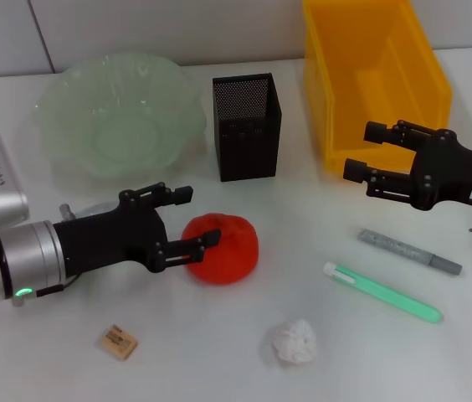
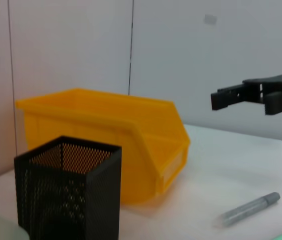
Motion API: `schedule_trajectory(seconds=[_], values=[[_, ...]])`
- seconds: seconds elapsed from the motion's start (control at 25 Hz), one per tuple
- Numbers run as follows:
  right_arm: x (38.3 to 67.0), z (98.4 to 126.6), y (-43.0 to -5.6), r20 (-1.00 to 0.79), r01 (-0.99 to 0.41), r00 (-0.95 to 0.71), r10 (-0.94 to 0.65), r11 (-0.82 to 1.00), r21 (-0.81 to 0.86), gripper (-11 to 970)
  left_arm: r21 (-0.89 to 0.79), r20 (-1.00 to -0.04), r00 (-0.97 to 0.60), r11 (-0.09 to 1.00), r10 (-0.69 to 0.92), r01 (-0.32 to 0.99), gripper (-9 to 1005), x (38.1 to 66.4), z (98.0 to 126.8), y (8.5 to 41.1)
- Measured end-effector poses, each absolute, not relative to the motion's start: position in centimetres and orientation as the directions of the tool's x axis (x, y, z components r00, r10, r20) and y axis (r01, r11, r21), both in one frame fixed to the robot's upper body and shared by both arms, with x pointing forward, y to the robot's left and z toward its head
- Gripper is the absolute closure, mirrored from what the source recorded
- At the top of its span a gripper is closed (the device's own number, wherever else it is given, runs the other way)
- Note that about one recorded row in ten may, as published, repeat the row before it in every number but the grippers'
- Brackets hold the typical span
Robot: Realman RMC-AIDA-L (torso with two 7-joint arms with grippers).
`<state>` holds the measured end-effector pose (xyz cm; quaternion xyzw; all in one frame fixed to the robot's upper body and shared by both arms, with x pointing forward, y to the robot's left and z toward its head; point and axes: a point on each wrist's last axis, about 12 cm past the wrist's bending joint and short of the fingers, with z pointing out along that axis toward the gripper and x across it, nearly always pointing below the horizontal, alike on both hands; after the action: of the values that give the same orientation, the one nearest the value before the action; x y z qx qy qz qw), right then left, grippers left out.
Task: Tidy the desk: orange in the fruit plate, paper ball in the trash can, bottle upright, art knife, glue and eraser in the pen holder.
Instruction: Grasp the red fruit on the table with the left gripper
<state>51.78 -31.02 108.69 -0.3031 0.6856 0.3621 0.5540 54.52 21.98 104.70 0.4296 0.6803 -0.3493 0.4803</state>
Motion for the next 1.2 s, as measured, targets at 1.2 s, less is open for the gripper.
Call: schedule_trajectory(seconds=[1.2], values=[[52.0, 108.9, -30.6, -0.981, -0.824, -0.192, -0.012, 0.546, 0.154, 181, -0.087, -0.926, -0.215, 0.378, 0.312, 0.922, 544, 54.8, 103.5, 20.5]])
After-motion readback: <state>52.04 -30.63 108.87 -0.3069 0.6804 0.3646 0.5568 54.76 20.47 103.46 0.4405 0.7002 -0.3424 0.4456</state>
